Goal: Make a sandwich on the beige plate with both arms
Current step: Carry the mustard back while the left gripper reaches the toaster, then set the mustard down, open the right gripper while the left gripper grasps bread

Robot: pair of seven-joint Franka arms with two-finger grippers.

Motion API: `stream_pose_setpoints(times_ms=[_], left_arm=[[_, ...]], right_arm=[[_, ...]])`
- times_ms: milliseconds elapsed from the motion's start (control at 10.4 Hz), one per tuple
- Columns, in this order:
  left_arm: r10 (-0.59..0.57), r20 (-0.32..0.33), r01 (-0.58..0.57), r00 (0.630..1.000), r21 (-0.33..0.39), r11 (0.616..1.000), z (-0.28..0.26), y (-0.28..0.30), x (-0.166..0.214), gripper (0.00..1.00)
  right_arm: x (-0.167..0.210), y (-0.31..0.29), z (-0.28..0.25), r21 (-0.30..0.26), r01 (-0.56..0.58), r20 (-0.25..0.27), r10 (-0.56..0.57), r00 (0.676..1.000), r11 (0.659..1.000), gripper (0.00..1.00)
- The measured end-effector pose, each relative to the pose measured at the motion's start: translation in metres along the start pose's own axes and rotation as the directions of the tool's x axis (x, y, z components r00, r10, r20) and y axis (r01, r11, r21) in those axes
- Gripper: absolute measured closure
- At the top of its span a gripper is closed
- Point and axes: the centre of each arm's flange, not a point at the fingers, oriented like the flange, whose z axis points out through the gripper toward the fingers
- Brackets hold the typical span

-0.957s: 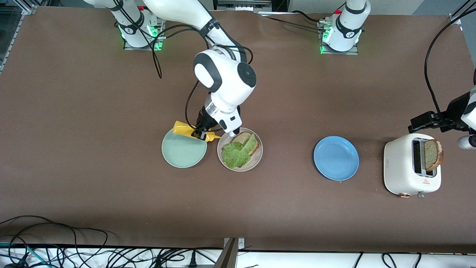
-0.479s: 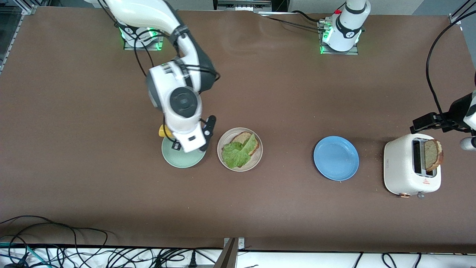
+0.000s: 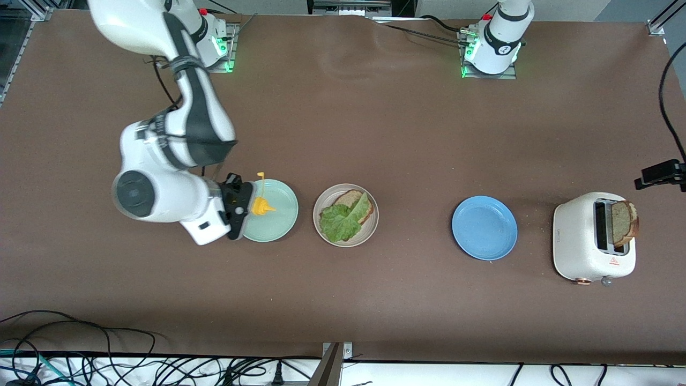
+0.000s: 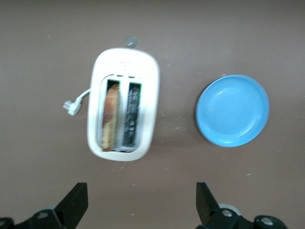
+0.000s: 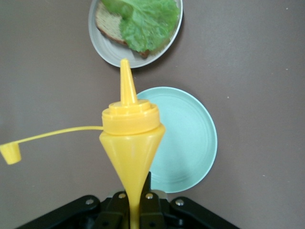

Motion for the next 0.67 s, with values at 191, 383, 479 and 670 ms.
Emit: stream_pose_setpoints(times_ms=[191, 383, 479, 670], left_arm=[[0.016, 0.032, -0.017, 0.999, 0.046, 0.999, 0.035, -0.015, 0.015, 0.0], [0.034, 0.009, -0.035, 0.999, 0.047, 0.998, 0.071, -0.015, 0.038, 0.0], [0.038, -0.003, -0.038, 0.999, 0.046, 0.998, 0.087, -0.018, 0.047, 0.0], [0.04, 0.006, -0.04, 0.999, 0.035, 0.999, 0.118, -0.022, 0.058, 0.01]], right_arm=[[-0.05, 0.024, -0.012, 0.124, 0.025, -0.144, -0.007, 0.99, 0.992, 0.96], [-0.098, 0.047, -0.011, 0.193, 0.107, -0.273, -0.051, 0.961, 0.975, 0.96], [-0.118, 0.057, -0.004, 0.221, 0.157, -0.342, -0.074, 0.937, 0.963, 0.96], [-0.159, 0.084, 0.027, 0.238, 0.246, -0.479, -0.107, 0.871, 0.94, 0.96]])
